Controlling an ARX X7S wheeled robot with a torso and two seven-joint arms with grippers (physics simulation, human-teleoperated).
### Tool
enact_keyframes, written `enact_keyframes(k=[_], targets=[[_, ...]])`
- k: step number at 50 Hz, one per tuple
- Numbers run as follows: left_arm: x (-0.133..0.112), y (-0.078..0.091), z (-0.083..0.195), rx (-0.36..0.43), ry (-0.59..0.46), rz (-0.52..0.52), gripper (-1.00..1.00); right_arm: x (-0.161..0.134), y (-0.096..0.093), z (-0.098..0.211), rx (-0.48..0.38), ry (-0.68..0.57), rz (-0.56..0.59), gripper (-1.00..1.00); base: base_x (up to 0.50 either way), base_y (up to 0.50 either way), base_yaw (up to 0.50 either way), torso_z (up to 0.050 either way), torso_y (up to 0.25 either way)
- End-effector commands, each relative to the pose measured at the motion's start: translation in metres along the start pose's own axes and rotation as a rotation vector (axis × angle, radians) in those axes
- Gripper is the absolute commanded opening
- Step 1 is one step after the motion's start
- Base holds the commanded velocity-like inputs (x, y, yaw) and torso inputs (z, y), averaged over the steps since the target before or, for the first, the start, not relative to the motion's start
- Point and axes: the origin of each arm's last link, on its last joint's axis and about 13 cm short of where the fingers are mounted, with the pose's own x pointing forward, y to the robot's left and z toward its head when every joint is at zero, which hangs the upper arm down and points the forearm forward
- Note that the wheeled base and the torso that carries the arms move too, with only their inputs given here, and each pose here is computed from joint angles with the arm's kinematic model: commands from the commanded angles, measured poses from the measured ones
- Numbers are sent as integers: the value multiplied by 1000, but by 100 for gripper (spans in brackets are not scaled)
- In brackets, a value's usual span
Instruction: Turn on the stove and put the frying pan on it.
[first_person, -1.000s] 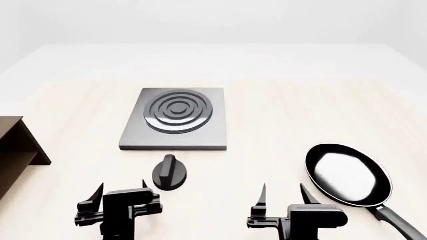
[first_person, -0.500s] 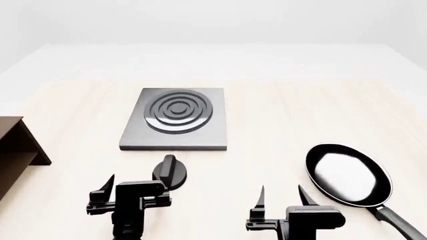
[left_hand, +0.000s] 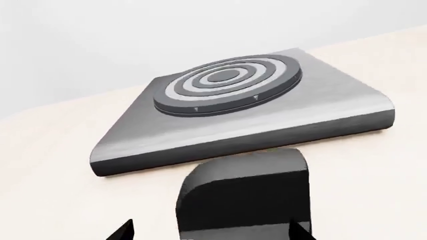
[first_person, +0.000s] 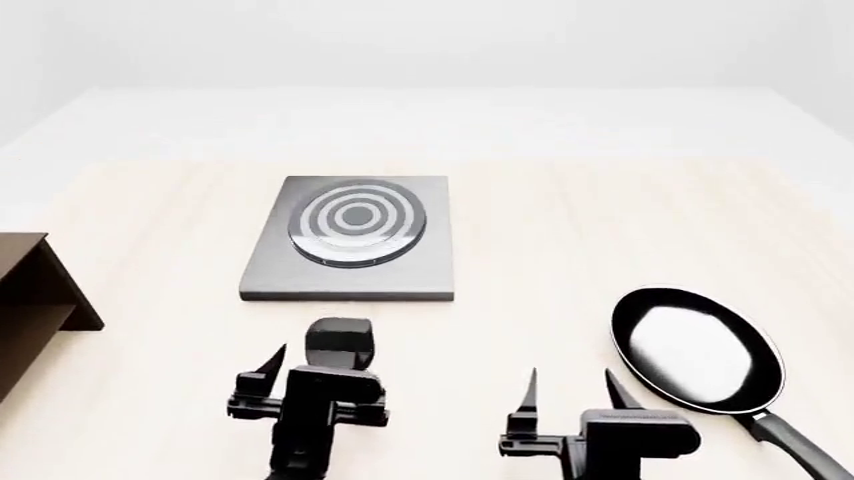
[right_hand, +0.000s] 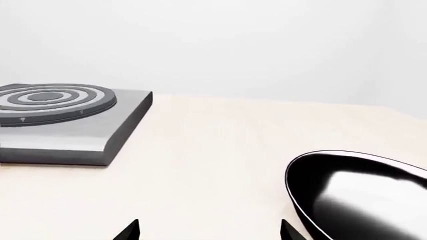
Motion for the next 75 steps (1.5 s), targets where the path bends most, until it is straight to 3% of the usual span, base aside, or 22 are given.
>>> enact_keyframes(k=[1,7,15,19,24,29,37,43,50,54,56,62,66,75], targets=[[-14,-17,12,-29,-44,-158,100,5,-4,2,20,-8,-26,100,0,0,0,0,0],[-38,-8,34,-76,-97,-207,100,5,-5,1,28,-1,-25,100,0,0,0,0,0],[-53,16,49,-106,-150,-118,100,6,-6,9,-2,38,26,100,0,0,0,0,0],[-54,23,50,-117,-151,-93,100,8,-9,18,-35,29,30,100,0,0,0,0,0],[-56,30,45,-110,-145,-60,100,9,-18,43,-140,3,57,100,0,0,0,0,0],[-55,34,40,-116,-133,-40,100,10,-24,64,-184,27,186,100,0,0,0,0,0],[-56,34,33,-127,-124,-49,100,13,-39,100,-400,62,260,100,0,0,0,0,0],[-57,37,34,-137,-132,-48,100,14,-55,128,-509,138,342,100,0,0,0,0,0],[-61,40,36,-119,-155,-21,100,2,-66,162,-725,63,378,100,0,0,0,0,0],[-60,41,36,-123,-154,-14,100,-1,-74,168,-796,146,401,100,0,0,0,0,0],[-60,40,36,-120,-151,-18,100,-1,-83,168,-851,298,408,100,0,0,0,0,0],[-59,40,36,-112,-152,-20,100,10,-103,177,-857,483,333,100,0,0,0,0,0],[-58,39,37,-112,-153,-20,100,6,-113,179,-899,563,392,100,0,0,0,0,0],[-58,39,36,-108,-152,-21,100,6,-141,170,-1024,758,325,100,0,0,0,0,0]])
